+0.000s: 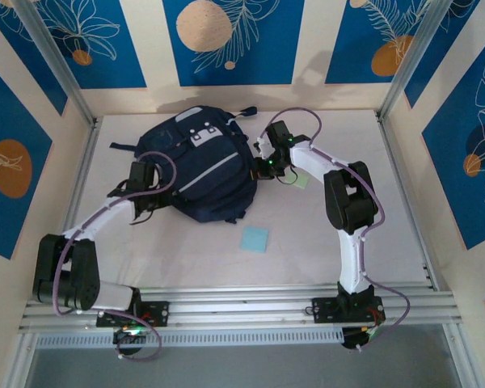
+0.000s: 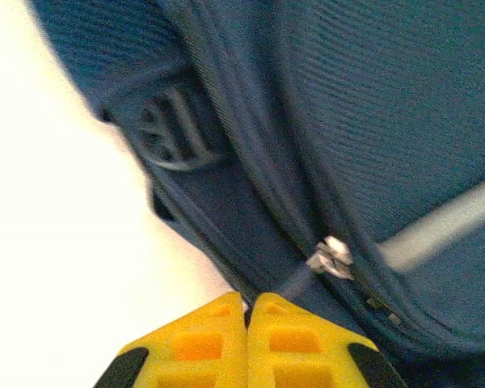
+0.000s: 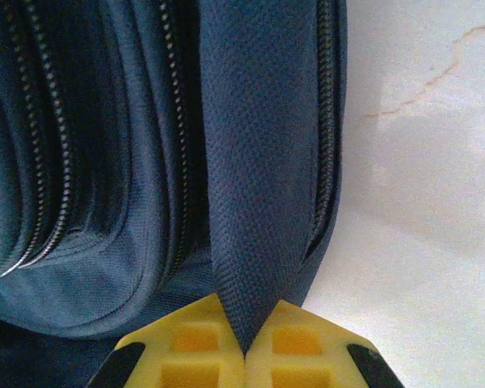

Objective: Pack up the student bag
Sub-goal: Unzip the student bag at the top-center of the table, then pick up the loose stationery from the bottom-center of the table.

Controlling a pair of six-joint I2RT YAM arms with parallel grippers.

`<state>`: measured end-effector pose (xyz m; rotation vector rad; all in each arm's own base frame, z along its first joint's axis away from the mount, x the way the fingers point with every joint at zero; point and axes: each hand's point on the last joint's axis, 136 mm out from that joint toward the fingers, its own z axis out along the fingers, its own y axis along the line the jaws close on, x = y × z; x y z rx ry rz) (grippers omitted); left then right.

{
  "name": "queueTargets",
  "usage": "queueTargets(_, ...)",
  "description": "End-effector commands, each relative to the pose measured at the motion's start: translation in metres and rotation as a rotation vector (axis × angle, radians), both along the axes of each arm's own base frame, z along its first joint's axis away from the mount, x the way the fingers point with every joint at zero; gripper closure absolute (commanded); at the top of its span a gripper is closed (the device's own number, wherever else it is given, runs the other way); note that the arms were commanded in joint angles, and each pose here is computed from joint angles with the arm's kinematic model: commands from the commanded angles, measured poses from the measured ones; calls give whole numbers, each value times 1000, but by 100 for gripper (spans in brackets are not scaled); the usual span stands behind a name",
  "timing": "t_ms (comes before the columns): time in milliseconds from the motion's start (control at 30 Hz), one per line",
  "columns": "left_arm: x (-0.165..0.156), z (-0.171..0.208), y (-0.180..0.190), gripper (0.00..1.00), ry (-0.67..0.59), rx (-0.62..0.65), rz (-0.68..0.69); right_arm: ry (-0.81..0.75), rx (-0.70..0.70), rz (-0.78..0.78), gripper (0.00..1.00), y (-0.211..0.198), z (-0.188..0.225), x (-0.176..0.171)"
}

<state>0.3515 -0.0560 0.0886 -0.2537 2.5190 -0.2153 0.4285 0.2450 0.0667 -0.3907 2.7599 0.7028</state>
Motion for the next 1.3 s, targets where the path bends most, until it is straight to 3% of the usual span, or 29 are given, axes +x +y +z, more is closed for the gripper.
queueTargets(0, 25, 15, 57, 100, -56, 149, 169, -72, -63, -16, 100, -26, 10, 21)
queueTargets(200, 33, 26, 35, 100, -40, 48, 92, -80, 23, -23, 97, -5, 38, 15)
queueTargets(233, 30, 27, 31, 100, -32, 24, 85, -76, 43, -27, 89, -1, 45, 11)
queueTargets(300, 22, 28, 21, 84, -25, -29, 73, -68, 64, -50, 62, 6, 58, 1)
queueTargets(367, 13, 30, 13, 72, -26, -75, 68, -51, 55, -85, 46, 8, 66, -11)
queueTargets(467, 0, 33, 1, 55, -31, -143, 57, -11, 8, -152, 31, 4, 68, -32)
queueTargets(600, -10, 36, -16, 46, -47, -225, 47, 68, -85, -214, 18, -3, 57, -71)
queueTargets(700, -14, 35, -28, 43, -61, -277, 36, 123, -184, -240, 1, -7, 42, -105)
queueTargets(900, -13, 33, -53, 39, -75, -338, -13, 232, -371, -280, 1, -7, 12, -168)
queueTargets(1100, -16, 36, -65, 0, -90, -339, -64, 265, -406, -344, 1, 7, -5, -201)
queueTargets(1267, -19, 45, -67, 0, -114, -332, -89, 266, -426, -381, 1, 7, -18, -216)
